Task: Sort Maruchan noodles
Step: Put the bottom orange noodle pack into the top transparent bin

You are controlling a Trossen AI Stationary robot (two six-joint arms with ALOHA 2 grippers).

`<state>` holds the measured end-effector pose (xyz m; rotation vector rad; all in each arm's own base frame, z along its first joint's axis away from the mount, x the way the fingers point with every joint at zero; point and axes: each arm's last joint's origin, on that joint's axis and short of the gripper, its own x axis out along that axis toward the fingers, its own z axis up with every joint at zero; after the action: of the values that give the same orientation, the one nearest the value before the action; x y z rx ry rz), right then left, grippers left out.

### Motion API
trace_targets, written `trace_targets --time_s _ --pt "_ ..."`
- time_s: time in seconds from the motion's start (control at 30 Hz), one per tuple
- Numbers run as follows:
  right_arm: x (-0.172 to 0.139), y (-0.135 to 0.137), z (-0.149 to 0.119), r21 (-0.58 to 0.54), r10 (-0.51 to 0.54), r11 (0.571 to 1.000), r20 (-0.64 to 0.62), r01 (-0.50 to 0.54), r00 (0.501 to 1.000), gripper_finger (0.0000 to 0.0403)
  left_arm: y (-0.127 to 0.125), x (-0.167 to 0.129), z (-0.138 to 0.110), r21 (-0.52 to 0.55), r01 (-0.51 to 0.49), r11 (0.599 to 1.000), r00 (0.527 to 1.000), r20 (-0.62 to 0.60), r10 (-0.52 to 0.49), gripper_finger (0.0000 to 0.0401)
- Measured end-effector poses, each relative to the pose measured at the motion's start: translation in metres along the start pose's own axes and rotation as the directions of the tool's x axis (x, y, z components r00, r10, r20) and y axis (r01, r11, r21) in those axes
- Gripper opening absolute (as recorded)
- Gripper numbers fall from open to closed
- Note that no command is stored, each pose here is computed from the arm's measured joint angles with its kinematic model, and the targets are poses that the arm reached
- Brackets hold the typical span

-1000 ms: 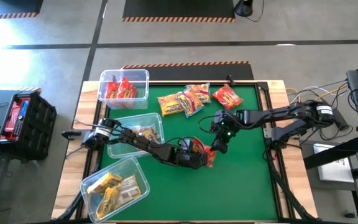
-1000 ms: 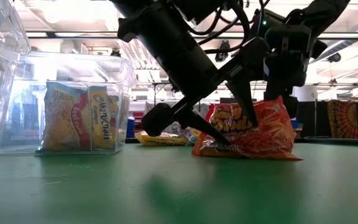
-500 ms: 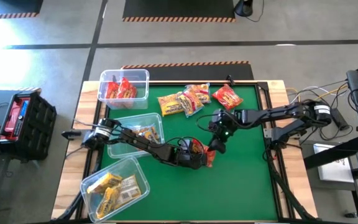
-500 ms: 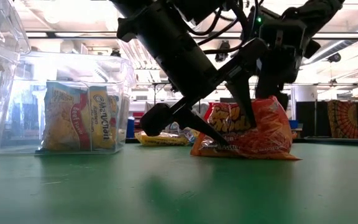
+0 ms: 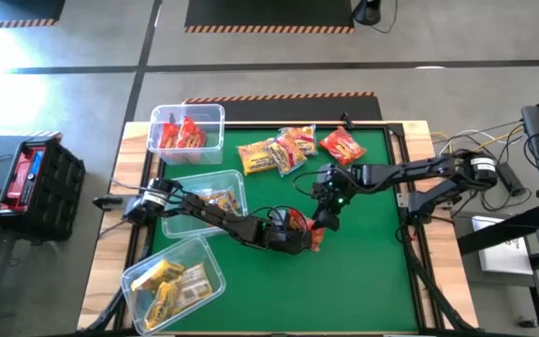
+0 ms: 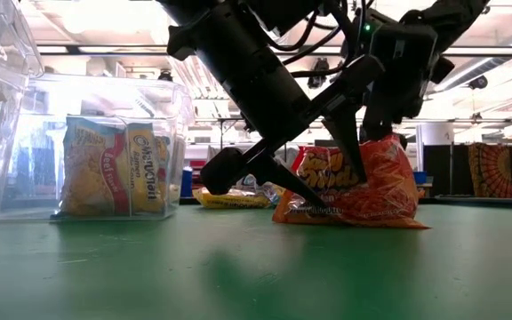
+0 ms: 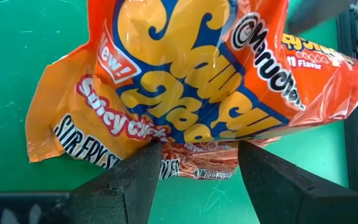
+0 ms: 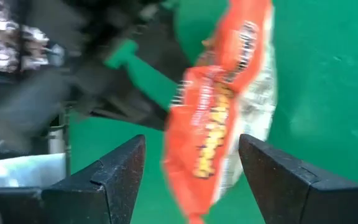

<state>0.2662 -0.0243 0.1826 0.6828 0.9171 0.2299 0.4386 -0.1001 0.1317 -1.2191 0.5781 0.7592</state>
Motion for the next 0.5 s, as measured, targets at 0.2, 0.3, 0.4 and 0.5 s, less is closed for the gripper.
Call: trace_targets --time_s 0.2,0.3,0.4,0.5 --pt "0.012 -0.009 -0.001 0.030 -0.053 0.998 -0.034 0.054 0.998 0.0245 0.000 0.000 0.000 0.003 0.000 1.000 1.000 0.000 0.000 0.0204" --pt "0.014 -0.010 0.002 0.036 -0.043 0.998 -0.041 0.045 0.998 0.0241 0.000 0.000 0.000 0.003 0.000 1.000 1.000 0.001 0.000 0.0204" --pt "0.016 -0.010 0.003 0.036 -0.043 0.998 -0.045 0.045 0.998 0.0237 0.000 0.000 0.001 0.002 0.000 1.000 1.000 0.001 0.000 0.0204" --pt "0.019 -0.012 0.002 0.039 -0.043 0.998 -0.055 0.046 0.998 0.0235 0.000 0.001 0.002 0.000 -0.001 1.000 1.000 0.011 0.001 0.0204"
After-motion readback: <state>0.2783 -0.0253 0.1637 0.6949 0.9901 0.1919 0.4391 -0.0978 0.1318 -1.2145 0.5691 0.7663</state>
